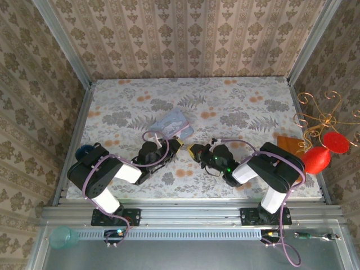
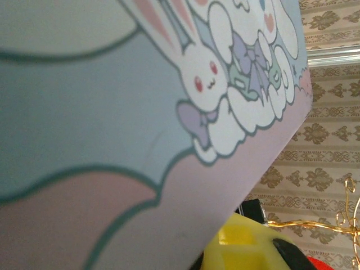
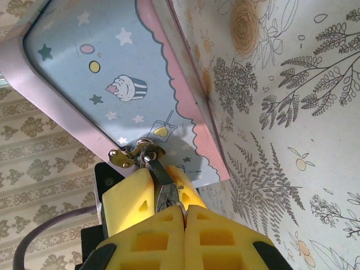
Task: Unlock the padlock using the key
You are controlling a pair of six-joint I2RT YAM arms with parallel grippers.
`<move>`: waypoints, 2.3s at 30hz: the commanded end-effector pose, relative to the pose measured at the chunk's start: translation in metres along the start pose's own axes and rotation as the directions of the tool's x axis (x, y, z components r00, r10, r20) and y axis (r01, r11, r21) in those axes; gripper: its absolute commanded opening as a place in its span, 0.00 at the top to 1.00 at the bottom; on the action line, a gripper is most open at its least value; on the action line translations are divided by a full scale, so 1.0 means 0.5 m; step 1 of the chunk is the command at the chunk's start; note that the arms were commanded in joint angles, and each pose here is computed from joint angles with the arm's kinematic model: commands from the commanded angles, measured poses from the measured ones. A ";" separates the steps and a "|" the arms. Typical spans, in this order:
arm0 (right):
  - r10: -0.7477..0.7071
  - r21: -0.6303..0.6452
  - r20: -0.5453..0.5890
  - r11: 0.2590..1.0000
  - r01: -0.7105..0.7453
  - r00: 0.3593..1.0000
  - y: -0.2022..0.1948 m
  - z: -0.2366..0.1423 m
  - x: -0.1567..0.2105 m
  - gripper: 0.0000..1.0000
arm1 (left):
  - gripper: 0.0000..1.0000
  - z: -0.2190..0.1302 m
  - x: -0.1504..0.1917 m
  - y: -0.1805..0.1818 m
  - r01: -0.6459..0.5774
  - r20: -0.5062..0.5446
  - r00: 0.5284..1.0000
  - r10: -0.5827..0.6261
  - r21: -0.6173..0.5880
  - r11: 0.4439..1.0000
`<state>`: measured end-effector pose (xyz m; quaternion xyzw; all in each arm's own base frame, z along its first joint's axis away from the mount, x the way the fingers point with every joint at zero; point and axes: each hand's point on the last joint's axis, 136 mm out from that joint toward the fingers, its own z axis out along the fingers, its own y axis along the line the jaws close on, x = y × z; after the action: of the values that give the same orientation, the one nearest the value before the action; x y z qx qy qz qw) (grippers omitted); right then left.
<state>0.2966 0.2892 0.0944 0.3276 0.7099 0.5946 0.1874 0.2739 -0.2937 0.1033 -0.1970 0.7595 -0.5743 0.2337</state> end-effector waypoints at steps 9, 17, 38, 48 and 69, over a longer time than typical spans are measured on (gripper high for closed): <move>-0.056 -0.092 -0.047 0.994 0.051 0.997 0.069 0.027 0.060 1.00 | 1.00 0.006 0.052 -0.093 -0.041 -0.121 0.991 0.059 0.144 0.989; -0.051 -0.100 -0.028 0.994 0.048 0.998 0.067 0.027 0.046 1.00 | 1.00 0.005 0.058 -0.099 -0.046 -0.128 0.990 0.066 0.151 0.987; -0.269 0.013 -0.121 0.962 0.273 0.955 0.070 -0.006 0.067 0.72 | 1.00 -0.042 0.054 -0.032 -0.310 -0.135 0.947 0.293 -0.127 0.942; -0.551 0.215 -0.126 0.796 0.565 0.825 0.018 -0.090 0.052 0.64 | 1.00 -0.104 -0.007 -0.033 -0.398 -0.075 0.917 0.392 -0.240 0.885; -0.941 0.175 -0.094 -0.338 0.925 -0.326 0.011 -0.072 0.217 0.67 | 1.00 -0.111 0.038 -0.043 -0.335 -0.063 0.942 0.330 -0.218 0.916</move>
<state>0.1845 0.3374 0.0910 -0.3586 0.7582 0.1355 0.5275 0.2225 -0.2670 0.1158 -0.0749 0.8606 -0.4230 0.2736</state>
